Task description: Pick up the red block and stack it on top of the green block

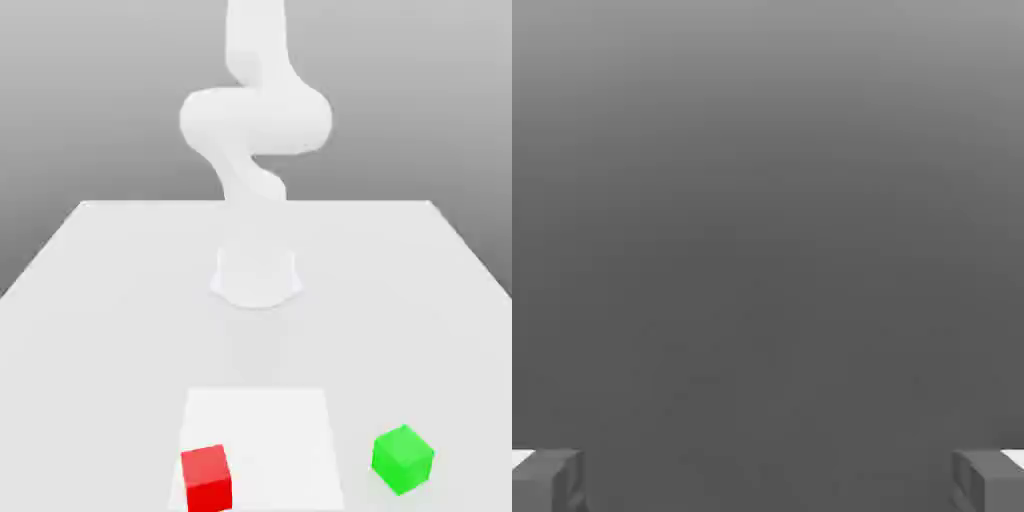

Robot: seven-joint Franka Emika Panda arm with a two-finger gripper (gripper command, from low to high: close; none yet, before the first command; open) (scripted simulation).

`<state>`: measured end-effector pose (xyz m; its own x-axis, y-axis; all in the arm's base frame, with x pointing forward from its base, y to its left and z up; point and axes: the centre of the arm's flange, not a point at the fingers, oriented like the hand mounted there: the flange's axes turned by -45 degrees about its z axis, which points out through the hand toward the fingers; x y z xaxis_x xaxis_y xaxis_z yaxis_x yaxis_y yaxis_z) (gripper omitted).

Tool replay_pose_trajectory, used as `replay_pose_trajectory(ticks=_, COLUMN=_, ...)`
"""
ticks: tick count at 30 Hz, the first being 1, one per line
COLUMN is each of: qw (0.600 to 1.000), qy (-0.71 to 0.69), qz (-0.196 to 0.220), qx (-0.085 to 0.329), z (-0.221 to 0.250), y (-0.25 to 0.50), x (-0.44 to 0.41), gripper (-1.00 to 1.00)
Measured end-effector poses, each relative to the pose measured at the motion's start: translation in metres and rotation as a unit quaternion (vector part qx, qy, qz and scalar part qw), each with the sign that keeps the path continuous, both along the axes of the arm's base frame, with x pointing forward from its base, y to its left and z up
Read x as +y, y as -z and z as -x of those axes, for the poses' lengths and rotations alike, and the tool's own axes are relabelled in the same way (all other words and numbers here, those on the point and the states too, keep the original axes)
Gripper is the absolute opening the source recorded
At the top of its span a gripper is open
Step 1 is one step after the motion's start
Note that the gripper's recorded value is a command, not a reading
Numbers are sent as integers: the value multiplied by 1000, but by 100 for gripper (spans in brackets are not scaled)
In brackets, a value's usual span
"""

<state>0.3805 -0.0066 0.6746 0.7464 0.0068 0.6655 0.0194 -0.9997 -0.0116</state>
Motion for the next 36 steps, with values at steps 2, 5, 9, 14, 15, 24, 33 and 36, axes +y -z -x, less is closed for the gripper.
replay_pose_trajectory(ticks=2, qw=999, qy=-12, qz=0, qx=30, z=-26, y=33, x=-5, gripper=0)
replay_pose_trajectory(ticks=5, qw=997, qy=-29, qz=2, qx=73, z=-59, y=83, x=-10, gripper=0)
replay_pose_trajectory(ticks=9, qw=991, qy=-48, qz=5, qx=128, z=-92, y=154, x=-17, gripper=0)
replay_pose_trajectory(ticks=14, qw=978, qy=-70, qz=14, qx=196, z=-116, y=248, x=-24, gripper=0)
replay_pose_trajectory(ticks=15, qw=975, qy=-74, qz=16, qx=209, z=-119, y=267, x=-26, gripper=0)
replay_pose_trajectory(ticks=24, qw=937, qy=-106, qz=47, qx=328, z=-109, y=433, x=-45, gripper=0)
replay_pose_trajectory(ticks=33, qw=928, qy=-113, qz=55, qx=352, z=-101, y=527, x=-50, gripper=-100)
replay_pose_trajectory(ticks=36, qw=927, qy=-113, qz=55, qx=352, z=-101, y=527, x=-50, gripper=-100)
